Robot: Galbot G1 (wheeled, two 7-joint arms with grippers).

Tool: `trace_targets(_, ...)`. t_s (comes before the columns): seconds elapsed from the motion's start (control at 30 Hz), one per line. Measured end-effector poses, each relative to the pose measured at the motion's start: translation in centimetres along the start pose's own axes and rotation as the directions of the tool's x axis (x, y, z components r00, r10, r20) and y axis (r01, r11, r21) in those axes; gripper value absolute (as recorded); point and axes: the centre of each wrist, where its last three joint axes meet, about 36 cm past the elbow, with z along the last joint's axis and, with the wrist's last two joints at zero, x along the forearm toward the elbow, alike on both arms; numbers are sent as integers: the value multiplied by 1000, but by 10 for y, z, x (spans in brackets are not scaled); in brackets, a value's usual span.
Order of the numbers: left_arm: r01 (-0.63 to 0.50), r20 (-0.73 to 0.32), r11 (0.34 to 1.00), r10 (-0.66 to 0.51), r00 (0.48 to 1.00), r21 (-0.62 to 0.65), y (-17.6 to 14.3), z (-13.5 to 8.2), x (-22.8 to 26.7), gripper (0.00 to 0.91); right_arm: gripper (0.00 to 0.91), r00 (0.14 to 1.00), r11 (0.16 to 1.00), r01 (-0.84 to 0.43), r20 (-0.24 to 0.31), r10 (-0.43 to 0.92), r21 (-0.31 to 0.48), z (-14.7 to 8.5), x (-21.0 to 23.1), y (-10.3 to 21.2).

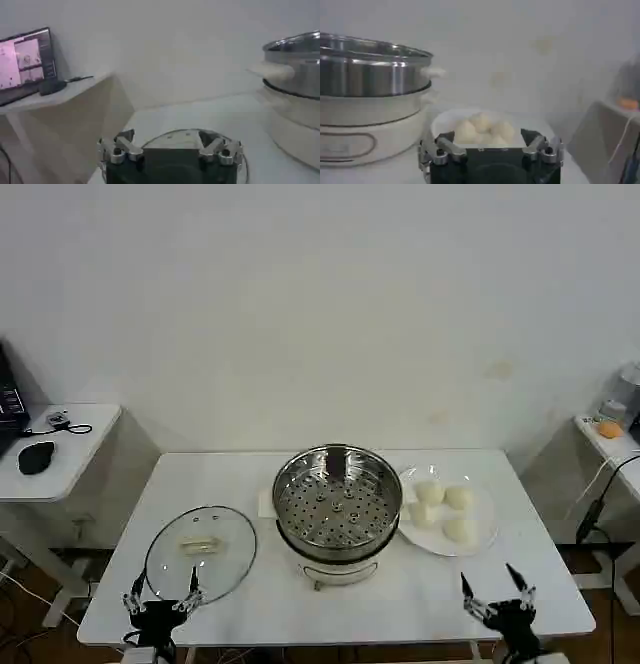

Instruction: Take steamed baozi put them in steamer then cover it.

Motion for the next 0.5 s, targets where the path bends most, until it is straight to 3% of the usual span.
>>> trace_targets(0.27,-69,27,997,70,997,-22,8,-12,-15,907,907,993,955,105,-72,-89,276,-32,-45,-64)
trace_targets(0.5,-96,41,993,99,994,-74,18,-11,-22,907,907,965,814,261,-169,-201,520,-77,-99,-122)
